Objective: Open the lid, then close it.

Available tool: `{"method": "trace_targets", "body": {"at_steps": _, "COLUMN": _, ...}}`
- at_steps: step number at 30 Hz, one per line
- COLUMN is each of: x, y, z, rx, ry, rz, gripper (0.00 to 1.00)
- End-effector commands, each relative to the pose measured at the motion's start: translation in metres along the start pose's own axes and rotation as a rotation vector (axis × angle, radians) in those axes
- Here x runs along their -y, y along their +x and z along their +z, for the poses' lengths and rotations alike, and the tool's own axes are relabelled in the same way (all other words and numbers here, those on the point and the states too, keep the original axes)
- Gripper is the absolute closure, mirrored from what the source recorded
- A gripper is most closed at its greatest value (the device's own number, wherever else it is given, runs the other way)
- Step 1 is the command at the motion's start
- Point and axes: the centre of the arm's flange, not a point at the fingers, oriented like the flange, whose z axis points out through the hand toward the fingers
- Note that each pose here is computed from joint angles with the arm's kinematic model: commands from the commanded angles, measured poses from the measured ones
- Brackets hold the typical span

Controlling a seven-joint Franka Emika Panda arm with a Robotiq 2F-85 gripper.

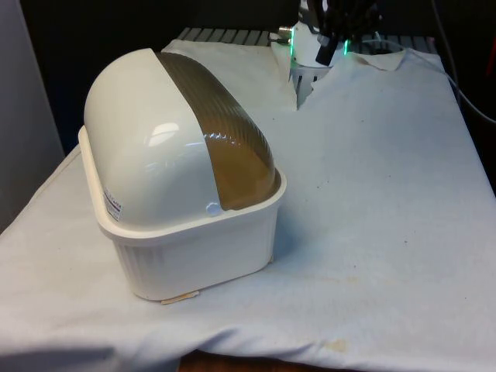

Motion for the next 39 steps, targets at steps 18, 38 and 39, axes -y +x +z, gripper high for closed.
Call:
{"method": "trace_targets", "body": {"at_steps": 18, "x": 0.027, "y": 0.003, "z": 0.02, "rx": -0.004, "ry": -0.123, "rz": 0.0, "gripper": 1.0}}
{"method": "trace_targets", "body": {"at_steps": 38, "x": 0.047, "y": 0.001, "z": 0.079, "rx": 0.007, "ry": -0.173, "rz": 0.035, "gripper": 1.0}}
{"method": "trace_targets", "body": {"at_steps": 39, "x": 0.046, "y": 0.001, "z": 0.082, "rx": 0.008, "ry": -0.176, "rz": 0.037, "gripper": 1.0}}
